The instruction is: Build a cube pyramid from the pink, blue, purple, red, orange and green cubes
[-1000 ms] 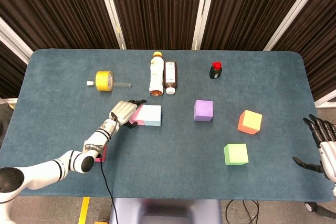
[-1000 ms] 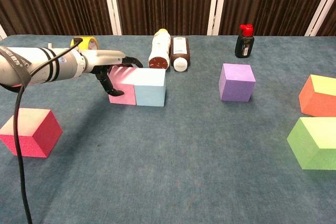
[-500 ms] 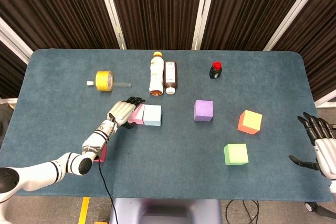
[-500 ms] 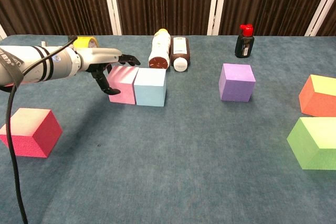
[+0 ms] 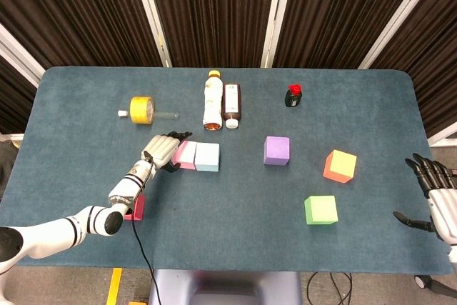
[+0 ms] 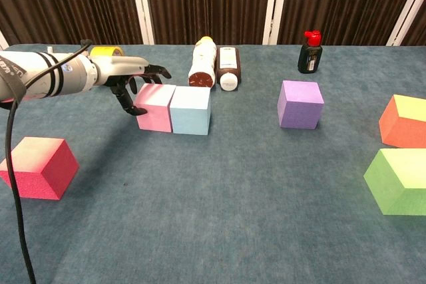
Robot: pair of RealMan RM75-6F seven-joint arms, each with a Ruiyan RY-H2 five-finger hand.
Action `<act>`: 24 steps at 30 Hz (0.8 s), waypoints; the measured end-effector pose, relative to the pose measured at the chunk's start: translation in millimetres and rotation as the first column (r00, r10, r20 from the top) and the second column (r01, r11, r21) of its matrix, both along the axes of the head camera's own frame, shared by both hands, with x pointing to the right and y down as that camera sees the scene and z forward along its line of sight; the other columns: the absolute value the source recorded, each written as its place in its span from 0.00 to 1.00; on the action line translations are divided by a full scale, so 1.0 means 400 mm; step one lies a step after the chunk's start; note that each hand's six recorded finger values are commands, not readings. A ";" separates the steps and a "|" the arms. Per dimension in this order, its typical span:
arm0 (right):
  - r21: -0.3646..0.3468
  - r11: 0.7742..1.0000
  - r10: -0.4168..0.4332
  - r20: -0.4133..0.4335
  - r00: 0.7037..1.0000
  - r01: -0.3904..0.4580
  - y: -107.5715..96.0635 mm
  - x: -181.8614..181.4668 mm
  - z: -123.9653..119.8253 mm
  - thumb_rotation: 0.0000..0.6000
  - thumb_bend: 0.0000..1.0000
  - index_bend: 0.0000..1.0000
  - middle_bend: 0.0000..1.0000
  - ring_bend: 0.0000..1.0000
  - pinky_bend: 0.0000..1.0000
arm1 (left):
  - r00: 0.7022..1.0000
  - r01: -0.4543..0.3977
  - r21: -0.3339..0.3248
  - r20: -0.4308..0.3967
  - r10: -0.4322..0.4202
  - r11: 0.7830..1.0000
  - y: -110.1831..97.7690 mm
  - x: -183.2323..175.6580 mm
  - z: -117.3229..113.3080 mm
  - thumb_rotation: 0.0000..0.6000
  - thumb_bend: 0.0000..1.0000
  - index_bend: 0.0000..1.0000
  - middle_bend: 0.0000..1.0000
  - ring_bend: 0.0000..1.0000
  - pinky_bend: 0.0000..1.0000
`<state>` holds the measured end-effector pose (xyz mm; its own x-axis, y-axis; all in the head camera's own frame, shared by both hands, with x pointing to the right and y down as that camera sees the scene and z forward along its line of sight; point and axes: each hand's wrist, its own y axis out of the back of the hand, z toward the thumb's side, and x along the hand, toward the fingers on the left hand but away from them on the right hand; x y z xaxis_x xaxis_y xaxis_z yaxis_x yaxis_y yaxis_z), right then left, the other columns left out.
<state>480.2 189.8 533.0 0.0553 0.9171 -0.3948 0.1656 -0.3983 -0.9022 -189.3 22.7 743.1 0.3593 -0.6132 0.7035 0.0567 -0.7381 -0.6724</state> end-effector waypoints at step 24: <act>0.000 1.000 0.016 -0.006 1.000 -0.016 0.002 0.013 0.003 1.00 0.19 0.00 0.11 0.00 0.11 | 1.000 0.003 -0.007 -0.008 -0.003 1.000 0.007 0.020 -0.003 1.00 0.37 0.09 0.23 0.20 0.28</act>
